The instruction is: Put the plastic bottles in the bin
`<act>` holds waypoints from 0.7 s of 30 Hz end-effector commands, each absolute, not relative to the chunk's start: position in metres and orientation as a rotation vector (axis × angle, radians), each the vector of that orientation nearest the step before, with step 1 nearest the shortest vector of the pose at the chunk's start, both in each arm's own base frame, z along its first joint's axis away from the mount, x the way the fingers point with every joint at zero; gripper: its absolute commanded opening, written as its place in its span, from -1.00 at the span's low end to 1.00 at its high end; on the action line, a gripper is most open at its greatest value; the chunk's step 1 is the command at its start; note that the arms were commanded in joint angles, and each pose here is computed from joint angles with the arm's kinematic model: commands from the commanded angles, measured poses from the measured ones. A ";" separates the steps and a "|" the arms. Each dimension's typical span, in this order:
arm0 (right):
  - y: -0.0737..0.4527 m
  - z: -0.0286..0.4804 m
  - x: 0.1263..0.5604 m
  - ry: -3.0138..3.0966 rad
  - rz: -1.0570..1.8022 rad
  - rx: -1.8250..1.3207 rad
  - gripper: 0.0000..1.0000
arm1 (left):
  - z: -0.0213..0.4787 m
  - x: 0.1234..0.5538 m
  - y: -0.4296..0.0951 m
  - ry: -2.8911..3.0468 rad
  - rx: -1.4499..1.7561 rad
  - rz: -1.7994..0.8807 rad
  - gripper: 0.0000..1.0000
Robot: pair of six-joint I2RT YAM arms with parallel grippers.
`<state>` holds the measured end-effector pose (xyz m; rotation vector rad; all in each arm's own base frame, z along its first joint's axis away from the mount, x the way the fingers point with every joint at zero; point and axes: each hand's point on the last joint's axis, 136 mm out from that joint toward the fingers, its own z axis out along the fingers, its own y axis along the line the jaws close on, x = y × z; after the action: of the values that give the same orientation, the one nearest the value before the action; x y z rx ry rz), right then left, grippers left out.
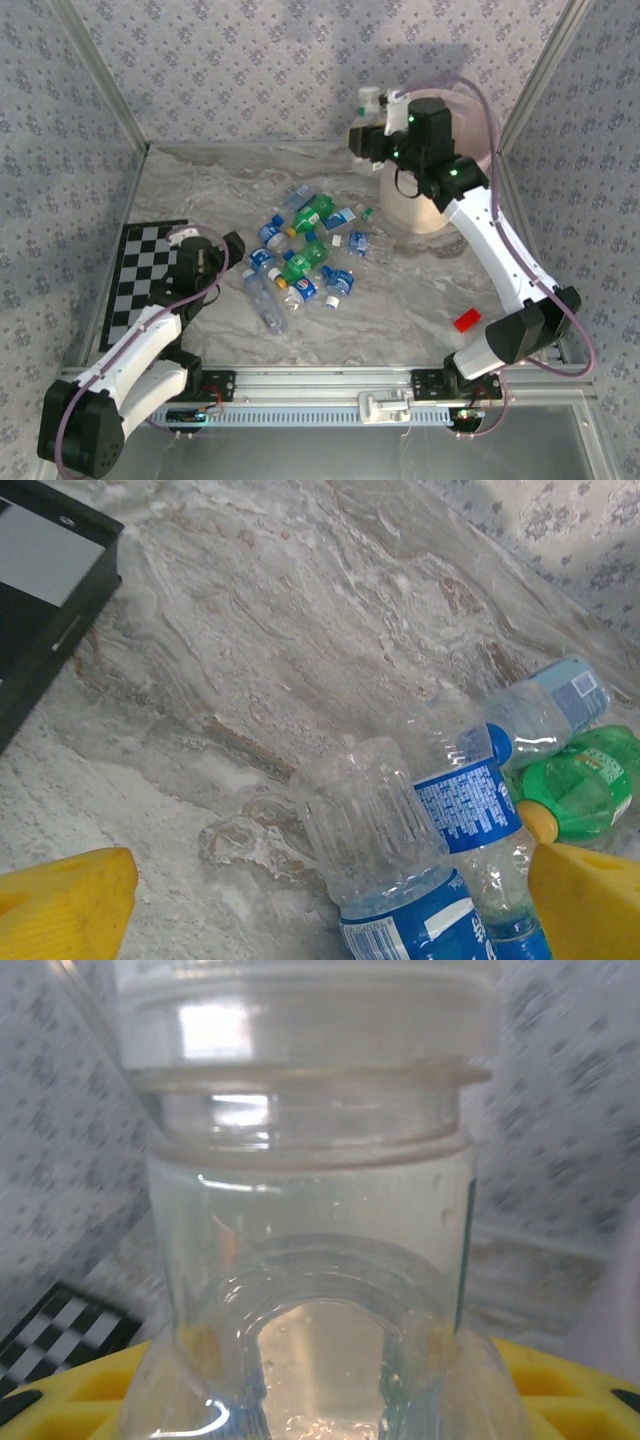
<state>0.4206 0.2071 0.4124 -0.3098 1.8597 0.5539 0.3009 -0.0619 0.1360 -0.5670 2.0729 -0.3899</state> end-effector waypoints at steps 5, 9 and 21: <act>0.121 0.448 0.465 1.776 0.277 -0.144 -0.08 | 0.156 0.314 -0.081 2.066 -0.490 -0.485 1.00; 0.082 0.424 0.485 1.852 0.105 -0.089 -0.06 | 0.154 0.315 -0.086 2.087 -0.466 -0.499 1.00; 0.052 0.337 0.504 2.102 0.067 -0.036 -0.03 | 0.151 0.314 -0.095 2.133 -0.429 -0.530 1.00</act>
<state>0.5082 0.0535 0.3475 -0.0218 2.0565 0.0762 0.3083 -0.0889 0.1363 -0.4693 2.1501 -0.5004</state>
